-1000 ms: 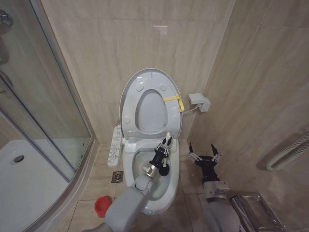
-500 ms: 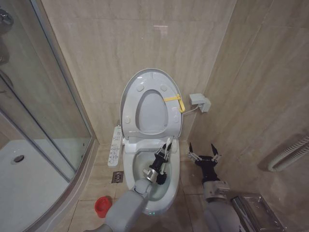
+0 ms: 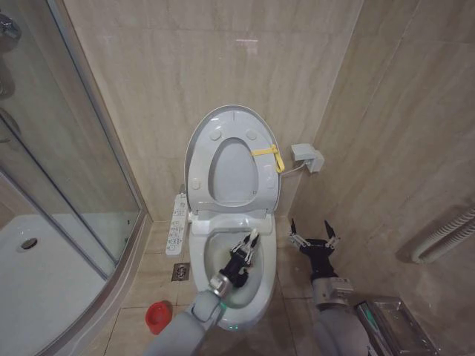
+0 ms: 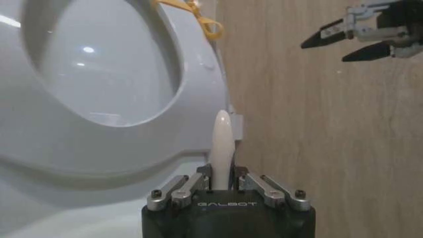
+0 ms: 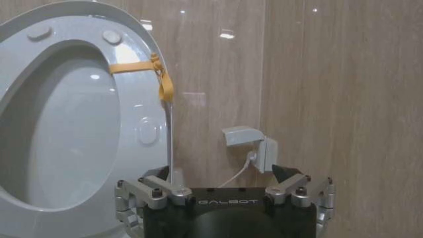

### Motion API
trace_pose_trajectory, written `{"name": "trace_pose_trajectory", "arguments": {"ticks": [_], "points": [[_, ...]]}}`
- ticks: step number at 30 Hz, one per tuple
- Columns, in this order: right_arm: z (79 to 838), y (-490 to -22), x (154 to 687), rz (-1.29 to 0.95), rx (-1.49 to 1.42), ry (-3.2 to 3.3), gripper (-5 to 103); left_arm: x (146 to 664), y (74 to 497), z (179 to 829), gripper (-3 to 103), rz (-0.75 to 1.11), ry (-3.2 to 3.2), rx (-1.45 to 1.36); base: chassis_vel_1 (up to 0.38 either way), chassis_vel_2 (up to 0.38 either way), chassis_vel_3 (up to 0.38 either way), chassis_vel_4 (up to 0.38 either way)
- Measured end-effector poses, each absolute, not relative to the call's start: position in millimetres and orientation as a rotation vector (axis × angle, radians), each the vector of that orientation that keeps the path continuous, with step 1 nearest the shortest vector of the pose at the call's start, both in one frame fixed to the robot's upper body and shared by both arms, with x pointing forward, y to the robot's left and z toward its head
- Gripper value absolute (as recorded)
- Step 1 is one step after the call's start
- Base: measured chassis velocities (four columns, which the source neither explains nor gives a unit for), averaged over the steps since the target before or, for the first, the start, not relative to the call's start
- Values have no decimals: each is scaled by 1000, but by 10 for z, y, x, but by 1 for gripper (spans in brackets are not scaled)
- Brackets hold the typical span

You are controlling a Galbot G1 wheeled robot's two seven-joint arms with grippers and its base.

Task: Open the toilet lid, clean the toilet bowl with a toilet brush, close the toilet lid, and flush.

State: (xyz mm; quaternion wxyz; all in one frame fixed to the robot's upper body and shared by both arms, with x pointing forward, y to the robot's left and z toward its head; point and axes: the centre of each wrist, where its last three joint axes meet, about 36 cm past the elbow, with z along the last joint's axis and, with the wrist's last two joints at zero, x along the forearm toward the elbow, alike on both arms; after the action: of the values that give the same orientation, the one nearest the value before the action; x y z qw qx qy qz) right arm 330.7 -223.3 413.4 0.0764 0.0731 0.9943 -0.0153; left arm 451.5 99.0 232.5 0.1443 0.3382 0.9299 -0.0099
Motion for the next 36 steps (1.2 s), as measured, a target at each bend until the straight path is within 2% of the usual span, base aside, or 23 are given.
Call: {"name": "trace_pose_trajectory", "arguments": {"ticks": [6, 15, 25, 31, 36], "points": [[4134, -2233, 3307, -46, 219, 2980, 100, 4357, 1144, 2416, 20, -44, 2725, 927, 0, 0, 0, 0], [4134, -2233, 3307, -46, 219, 2980, 100, 3954, 1219, 2492, 20, -228, 2889, 838, 0, 0, 0, 0], [4134, -2233, 3307, -46, 219, 2980, 100, 3586, 1416, 2350, 20, -192, 3001, 828, 0, 0, 0, 0], [4134, -2233, 3307, -46, 219, 2980, 100, 3575, 1418, 2300, 20, -173, 2988, 841, 0, 0, 0, 0], [4135, -2233, 3307, -46, 219, 2980, 100, 3811, 1272, 2395, 20, -175, 2899, 844, 0, 0, 0, 0]]}}
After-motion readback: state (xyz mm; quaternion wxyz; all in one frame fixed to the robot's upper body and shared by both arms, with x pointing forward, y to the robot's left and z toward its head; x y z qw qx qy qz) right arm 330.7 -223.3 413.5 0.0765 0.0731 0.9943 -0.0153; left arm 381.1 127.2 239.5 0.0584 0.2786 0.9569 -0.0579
